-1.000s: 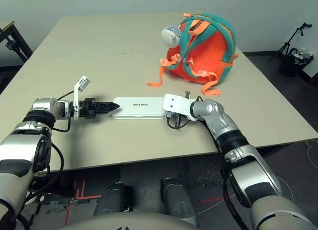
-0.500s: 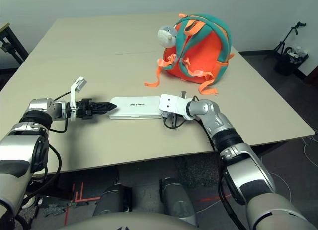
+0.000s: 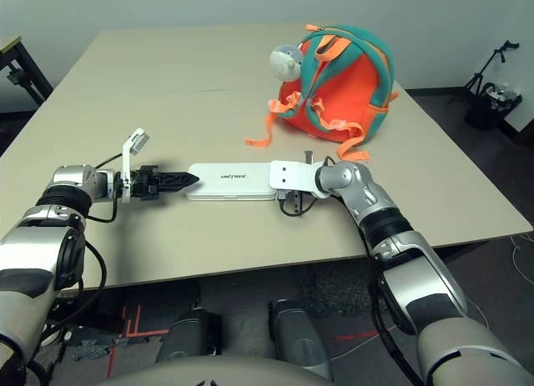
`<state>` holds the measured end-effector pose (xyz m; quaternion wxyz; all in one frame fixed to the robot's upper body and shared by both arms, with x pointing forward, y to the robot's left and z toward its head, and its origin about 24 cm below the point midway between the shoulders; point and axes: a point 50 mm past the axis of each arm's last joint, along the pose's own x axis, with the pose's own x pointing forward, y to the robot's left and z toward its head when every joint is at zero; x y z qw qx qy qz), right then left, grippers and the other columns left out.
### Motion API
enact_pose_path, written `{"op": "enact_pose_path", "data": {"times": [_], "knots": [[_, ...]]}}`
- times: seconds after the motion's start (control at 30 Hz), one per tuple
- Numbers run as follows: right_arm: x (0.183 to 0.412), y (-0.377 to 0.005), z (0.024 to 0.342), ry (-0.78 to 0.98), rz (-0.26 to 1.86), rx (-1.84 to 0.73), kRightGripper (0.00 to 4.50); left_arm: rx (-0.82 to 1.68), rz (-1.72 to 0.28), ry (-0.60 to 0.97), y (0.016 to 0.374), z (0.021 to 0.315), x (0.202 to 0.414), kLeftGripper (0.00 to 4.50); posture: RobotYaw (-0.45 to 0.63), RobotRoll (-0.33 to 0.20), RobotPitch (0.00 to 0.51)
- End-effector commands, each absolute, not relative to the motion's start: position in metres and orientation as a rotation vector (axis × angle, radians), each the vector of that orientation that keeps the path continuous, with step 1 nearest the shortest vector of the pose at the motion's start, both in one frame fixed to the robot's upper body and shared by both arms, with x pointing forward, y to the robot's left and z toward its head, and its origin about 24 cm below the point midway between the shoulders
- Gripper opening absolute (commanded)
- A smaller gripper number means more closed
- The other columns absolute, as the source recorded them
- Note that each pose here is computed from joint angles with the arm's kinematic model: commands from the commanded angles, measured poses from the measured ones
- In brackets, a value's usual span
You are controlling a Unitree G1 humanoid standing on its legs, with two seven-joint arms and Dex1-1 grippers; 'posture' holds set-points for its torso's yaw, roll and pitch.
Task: Put the pencil case into the backpack and zip it.
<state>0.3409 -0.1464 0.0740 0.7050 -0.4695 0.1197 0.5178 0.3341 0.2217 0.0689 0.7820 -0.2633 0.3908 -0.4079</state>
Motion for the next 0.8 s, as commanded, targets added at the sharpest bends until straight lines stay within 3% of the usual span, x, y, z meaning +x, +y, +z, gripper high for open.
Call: {"op": "enact_pose_path", "data": {"times": [0.03, 0.57, 0.8], "knots": [[0.335, -0.153, 0.063, 0.35, 1.189, -1.047, 0.01, -0.573, -0.879, 0.875, 0.219, 0.065, 0.332, 4.5, -0.14, 0.0, 0.01], [0.338, -0.172, 0.076, 0.389, 1.175, -1.061, 0.01, -0.564, -0.876, 0.869, 0.222, 0.07, 0.334, 4.5, -0.14, 0.0, 0.01], [0.339, -0.159, 0.084, 0.333, 1.192, -1.056, 0.01, -0.564, -0.877, 0.872, 0.222, 0.069, 0.333, 4.5, -0.14, 0.0, 0.016]]}}
